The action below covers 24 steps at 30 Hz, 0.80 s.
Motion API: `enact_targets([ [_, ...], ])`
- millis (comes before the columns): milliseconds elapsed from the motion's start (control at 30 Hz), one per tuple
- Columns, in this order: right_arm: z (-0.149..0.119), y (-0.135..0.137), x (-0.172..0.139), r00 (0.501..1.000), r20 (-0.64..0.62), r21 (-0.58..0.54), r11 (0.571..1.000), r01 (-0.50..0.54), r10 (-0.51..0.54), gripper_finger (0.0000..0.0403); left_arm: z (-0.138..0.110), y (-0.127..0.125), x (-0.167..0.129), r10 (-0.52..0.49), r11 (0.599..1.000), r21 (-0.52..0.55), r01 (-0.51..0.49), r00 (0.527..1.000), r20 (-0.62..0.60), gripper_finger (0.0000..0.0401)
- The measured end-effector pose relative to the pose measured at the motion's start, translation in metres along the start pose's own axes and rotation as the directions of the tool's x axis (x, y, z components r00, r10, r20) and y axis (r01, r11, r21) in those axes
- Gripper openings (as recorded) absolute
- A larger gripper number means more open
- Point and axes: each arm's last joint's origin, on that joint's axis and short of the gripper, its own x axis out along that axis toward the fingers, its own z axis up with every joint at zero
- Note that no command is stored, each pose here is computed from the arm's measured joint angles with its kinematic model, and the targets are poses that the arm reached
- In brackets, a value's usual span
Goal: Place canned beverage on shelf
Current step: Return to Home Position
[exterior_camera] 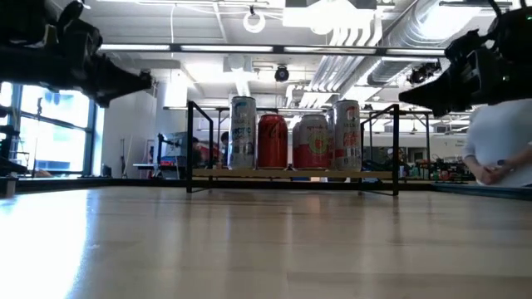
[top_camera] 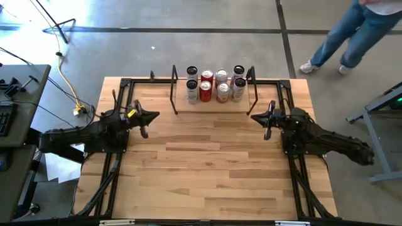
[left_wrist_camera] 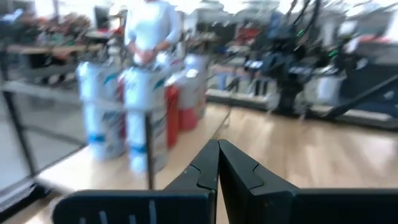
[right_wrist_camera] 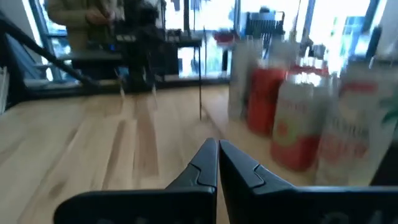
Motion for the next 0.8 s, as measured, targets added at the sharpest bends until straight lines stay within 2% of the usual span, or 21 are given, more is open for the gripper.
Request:
enact_targets([
  [100,-0.001,0.0,-0.001,1.0,-0.01,0.008,1.0,-0.018,0.018,0.0,-0.004,0.002,-0.005,0.038,0.999,0.002,-0.038,0.999,-0.037,0.0],
  [233,0.009,0.0,-0.004,0.995,0.095,-0.064,0.998,-0.023,0.029,0.0,0.0,0.001,-0.01,-0.007,1.0,-0.01,0.007,1.0,0.022,0.0001],
  [400,0.013,-0.001,-0.011,0.985,0.159,-0.08,0.993,0.083,-0.069,0.0,-0.001,0.001,-0.01,-0.017,1.0,-0.005,0.017,1.0,0.004,0.0001],
  [533,0.01,-0.002,-0.011,0.979,0.132,-0.12,0.978,0.173,-0.157,0.0,-0.001,0.001,-0.01,-0.004,1.0,-0.001,0.004,1.0,0.006,0.0],
  [800,0.005,-0.003,-0.011,0.983,0.081,-0.107,0.979,0.174,-0.166,0.0,-0.002,0.002,-0.01,0.011,1.0,-0.008,-0.011,1.0,0.004,0.0001],
])
